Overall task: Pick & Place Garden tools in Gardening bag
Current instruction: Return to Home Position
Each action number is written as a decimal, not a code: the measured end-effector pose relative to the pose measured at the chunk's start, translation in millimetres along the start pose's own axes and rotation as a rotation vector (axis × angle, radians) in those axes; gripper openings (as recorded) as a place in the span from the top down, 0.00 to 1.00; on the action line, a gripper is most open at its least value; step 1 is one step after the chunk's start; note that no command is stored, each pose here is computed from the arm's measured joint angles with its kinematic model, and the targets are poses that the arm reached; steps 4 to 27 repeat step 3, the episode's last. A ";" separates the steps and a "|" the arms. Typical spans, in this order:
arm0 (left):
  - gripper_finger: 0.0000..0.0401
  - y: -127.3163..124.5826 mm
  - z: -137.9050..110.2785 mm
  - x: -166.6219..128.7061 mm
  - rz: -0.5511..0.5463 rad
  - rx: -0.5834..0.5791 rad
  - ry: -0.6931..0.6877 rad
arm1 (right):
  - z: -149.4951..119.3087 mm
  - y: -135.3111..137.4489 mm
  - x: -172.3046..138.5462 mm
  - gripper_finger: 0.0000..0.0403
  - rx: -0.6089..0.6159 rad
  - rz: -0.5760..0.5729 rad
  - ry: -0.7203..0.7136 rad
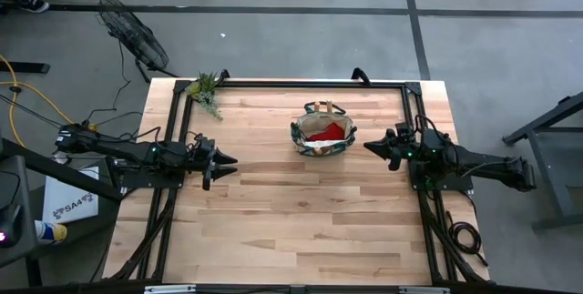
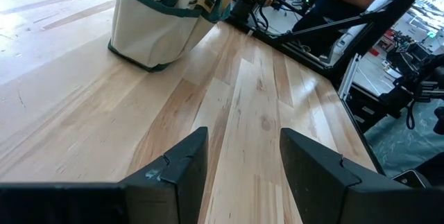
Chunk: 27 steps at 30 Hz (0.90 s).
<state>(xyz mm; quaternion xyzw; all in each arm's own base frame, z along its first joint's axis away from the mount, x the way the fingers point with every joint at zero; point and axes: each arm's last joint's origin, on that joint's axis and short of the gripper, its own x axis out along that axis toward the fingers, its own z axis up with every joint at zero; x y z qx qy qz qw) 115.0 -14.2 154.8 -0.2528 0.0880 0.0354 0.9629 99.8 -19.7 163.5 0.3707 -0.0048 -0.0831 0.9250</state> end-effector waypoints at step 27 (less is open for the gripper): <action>0.56 0.0 0.1 0.0 0.000 0.000 -0.001 | 0.0 0.0 0.0 0.99 0.000 0.001 0.000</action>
